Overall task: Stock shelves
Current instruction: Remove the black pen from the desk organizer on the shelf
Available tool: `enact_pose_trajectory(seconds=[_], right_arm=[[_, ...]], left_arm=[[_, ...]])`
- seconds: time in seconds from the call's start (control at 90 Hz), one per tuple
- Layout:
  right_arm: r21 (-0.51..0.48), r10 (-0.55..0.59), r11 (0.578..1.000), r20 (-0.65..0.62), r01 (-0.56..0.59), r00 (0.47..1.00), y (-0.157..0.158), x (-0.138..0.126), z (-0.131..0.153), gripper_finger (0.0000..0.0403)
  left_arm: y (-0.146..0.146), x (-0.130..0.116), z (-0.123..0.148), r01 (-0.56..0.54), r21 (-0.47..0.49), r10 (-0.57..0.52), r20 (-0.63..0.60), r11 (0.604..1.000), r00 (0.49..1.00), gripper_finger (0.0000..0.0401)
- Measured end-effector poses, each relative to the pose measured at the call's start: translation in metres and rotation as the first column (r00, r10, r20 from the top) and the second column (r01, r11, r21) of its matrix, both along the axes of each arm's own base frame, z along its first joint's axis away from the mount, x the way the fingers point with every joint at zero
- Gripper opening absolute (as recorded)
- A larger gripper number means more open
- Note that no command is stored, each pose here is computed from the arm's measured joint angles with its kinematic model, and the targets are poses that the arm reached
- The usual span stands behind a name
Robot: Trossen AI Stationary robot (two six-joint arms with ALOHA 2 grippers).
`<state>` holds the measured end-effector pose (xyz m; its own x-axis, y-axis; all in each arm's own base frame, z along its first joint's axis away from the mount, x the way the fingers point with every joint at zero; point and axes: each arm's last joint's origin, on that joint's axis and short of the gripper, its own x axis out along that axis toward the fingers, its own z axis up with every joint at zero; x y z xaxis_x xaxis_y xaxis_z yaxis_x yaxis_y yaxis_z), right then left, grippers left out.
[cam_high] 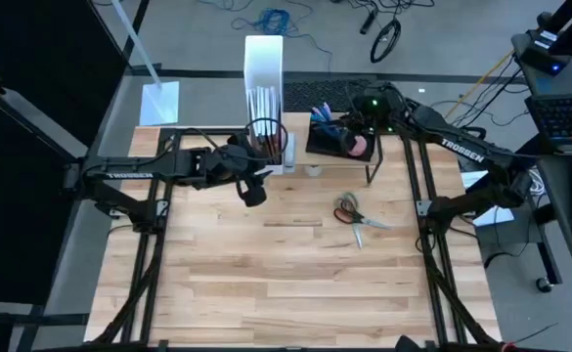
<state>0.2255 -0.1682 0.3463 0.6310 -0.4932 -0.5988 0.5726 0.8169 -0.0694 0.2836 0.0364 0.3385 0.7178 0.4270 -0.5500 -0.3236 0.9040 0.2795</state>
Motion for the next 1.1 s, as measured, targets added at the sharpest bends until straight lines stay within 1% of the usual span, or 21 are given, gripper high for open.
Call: enact_pose_trajectory(seconds=[0.244, 0.356, 0.522, 0.656, 0.856, 1.0, 1.1], right_arm=[[-0.02, 0.012, 1.0, -0.001, -0.012, 1.0, 0.0, 0.0, 0.005, 0.0002], [-0.046, 0.031, 0.998, 0.004, -0.031, 1.0, 0.005, 0.001, 0.018, 0.0001], [-0.083, 0.075, 0.994, 0.016, -0.073, 0.997, 0.016, 0.001, 0.046, 0.0001], [-0.107, 0.1, 0.989, 0.004, -0.099, 0.995, 0.03, -0.002, 0.069, 0.0], [-0.114, 0.177, 0.978, 0.019, -0.173, 0.984, 0.057, -0.01, 0.098, 0.0], [-0.086, 0.231, 0.97, 0.033, -0.227, 0.973, 0.079, -0.017, 0.111, 0.0], [-0.058, 0.266, 0.963, 0.034, -0.264, 0.963, 0.094, -0.022, 0.114, 0.0]], left_arm=[[0.0, 0.0, 0.0, 0.0, 0.0, 0.0, 0.0, 1.0, 1.0, 0.0176], [0.0, 0.0, 0.0, 0.0, 0.0, 0.0, 0.0, 1.0, 1.0, 0.0176], [0.0, 0.0, 0.0, 0.0, 0.0, 0.0, 0.0, 1.0, 1.0, 0.0176], [0.0, 0.0, 0.0, 0.0, 0.0, 0.0, -0.001, 1.0, 1.0, 0.0176], [0.0, 0.0, 0.0, 0.0, 0.0, 0.0, -0.001, 1.0, 1.0, 0.0176], [0.0, 0.0, 0.0, 0.0, 0.0, 0.0, -0.001, 1.0, 1.0, 0.0176], [0.0, 0.0, 0.0, 0.0, 0.0, 0.0, -0.001, 1.0, 1.0, 0.0176]])
